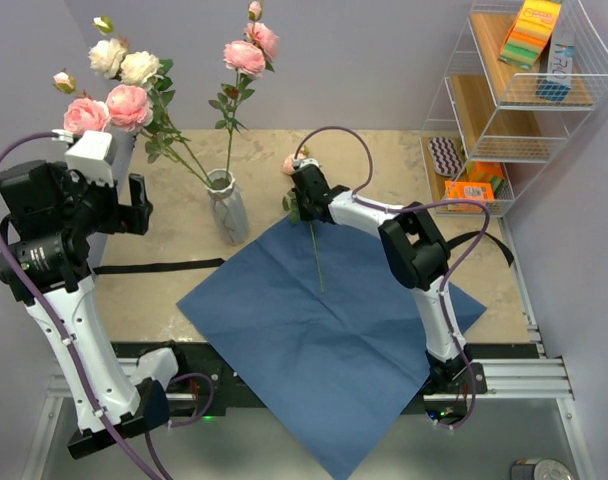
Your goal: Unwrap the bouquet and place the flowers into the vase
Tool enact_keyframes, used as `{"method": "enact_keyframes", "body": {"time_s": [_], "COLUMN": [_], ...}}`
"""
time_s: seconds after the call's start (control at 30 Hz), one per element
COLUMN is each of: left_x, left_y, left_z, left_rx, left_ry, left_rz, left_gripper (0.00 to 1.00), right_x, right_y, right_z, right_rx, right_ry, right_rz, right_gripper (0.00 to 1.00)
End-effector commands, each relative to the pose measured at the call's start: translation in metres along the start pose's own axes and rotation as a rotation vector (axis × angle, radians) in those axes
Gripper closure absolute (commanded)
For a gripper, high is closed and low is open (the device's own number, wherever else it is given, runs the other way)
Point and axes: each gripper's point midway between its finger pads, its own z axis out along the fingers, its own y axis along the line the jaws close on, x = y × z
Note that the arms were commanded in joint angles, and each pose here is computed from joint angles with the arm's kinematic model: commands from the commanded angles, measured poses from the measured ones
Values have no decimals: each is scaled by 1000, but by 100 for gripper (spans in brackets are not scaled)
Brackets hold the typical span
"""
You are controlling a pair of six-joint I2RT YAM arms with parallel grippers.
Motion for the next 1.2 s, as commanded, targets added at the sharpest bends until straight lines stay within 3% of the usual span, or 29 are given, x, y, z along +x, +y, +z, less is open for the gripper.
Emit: {"method": "enact_keyframes", "body": {"time_s": [0.0, 0.1, 0.17, 0.3, 0.37, 0.6, 0.63, 0.67, 0.77, 0.93, 0.97, 1.17], "left_x": [-53, -82, -105, -145, -167, -191, -184, -193, -190, -191, -188, -181], "left_y": [43, 53, 53, 54, 46, 40, 44, 36, 32, 32, 35, 38], "left_z": [-21, -28, -39, -51, -67, -93, -82, -101, -112, -112, -105, -91], "left_rx": [-253, -298, -303, -293, -275, -283, -284, -287, -293, -291, -293, -279], "left_ry": [-166, -251, -317, -413, -507, -660, -647, -736, -818, -812, -785, -739], "left_rz": [-62, -84, -89, -89, -60, -77, -99, -90, -124, -136, -145, -151], "left_gripper": [1, 1, 1, 1, 1, 1, 1, 1, 1, 1, 1, 1], "right_x": [-39, -71, -83, -146, -155, -170, -179, -179, -179, -188, -195, -229], "right_y": [3, 4, 6, 13, 16, 64, 72, 80, 104, 102, 98, 74], "right_z": [-21, -57, -77, -173, -202, -329, -350, -362, -408, -446, -466, -505], "right_rx": [-35, -73, -104, -241, -279, -492, -517, -546, -644, -675, -693, -636], "right_ry": [-91, -178, -219, -442, -500, -718, -777, -797, -899, -1024, -1099, -1274], "right_rz": [61, 97, 110, 142, 134, -7, -41, -66, -136, -72, -43, 85], "right_gripper": [90, 100, 100, 100, 100, 100, 100, 100, 100, 100, 100, 100]}}
